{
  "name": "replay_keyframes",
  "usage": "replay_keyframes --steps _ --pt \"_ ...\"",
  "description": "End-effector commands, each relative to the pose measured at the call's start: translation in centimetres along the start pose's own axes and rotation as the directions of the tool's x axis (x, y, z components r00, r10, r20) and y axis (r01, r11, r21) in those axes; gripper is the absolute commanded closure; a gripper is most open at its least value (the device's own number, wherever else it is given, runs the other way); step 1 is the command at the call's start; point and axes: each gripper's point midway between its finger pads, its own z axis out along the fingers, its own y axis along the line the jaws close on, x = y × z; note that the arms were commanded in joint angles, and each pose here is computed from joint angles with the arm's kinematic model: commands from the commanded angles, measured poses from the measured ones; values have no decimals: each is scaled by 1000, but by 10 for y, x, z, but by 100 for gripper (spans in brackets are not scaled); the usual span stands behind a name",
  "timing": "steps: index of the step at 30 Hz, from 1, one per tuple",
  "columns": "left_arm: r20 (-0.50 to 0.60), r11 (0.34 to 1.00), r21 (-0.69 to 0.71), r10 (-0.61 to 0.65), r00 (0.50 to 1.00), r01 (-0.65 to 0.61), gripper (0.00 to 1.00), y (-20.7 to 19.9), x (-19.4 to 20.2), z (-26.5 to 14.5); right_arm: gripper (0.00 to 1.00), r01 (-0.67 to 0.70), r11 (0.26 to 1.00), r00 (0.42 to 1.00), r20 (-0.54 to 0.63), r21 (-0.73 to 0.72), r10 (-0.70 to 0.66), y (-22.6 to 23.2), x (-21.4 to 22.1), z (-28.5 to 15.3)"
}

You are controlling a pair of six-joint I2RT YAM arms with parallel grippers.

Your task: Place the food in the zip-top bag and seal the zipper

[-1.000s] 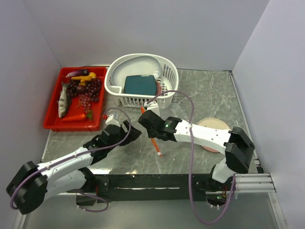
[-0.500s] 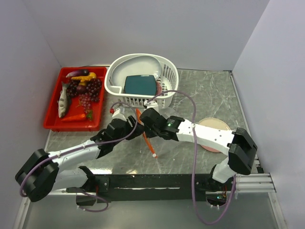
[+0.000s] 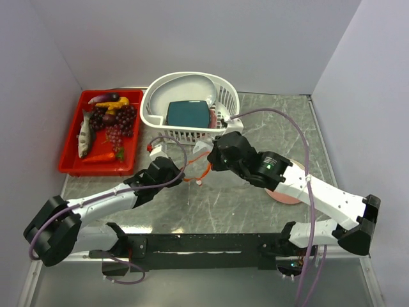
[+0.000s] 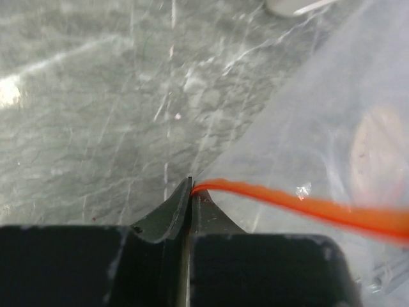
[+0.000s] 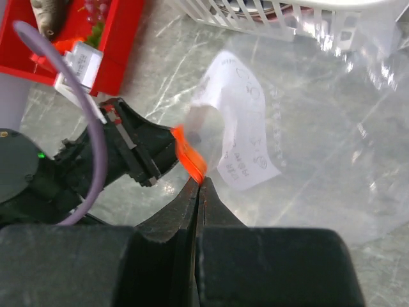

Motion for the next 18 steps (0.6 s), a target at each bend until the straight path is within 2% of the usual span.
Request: replay_keyframes --steps 1,4,7,9,11,12,15,18 --pt "91 998 46 39 995 -43 95 -22 -33 -20 100 -4 1000 1000 -3 2 4 9 -1 14" --pt "114 993 109 21 993 -33 88 -39 -45 -32 100 19 1000 997 -70 13 -18 12 18 39" --pt "101 998 58 32 994 -38 83 -36 -48 -34 100 24 1000 996 -87 14 -23 13 27 52" --pt "93 997 70 28 995 -34 78 -41 -49 -35 100 19 1000 996 -86 8 -18 14 29 60" --pt "98 996 85 9 995 -17 60 -45 -52 -38 100 14 1000 996 -85 0 -14 17 27 64" --pt "106 996 84 -3 994 -6 56 -44 -55 -42 100 12 1000 996 -87 4 -12 16 27 68" --pt "161 997 63 -52 986 43 49 -40 -73 -54 100 -5 1000 996 -91 -23 3 20 25 73" --pt "232 991 -18 -122 965 130 48 -17 -97 -69 100 -28 998 995 -92 -47 23 20 22 77"
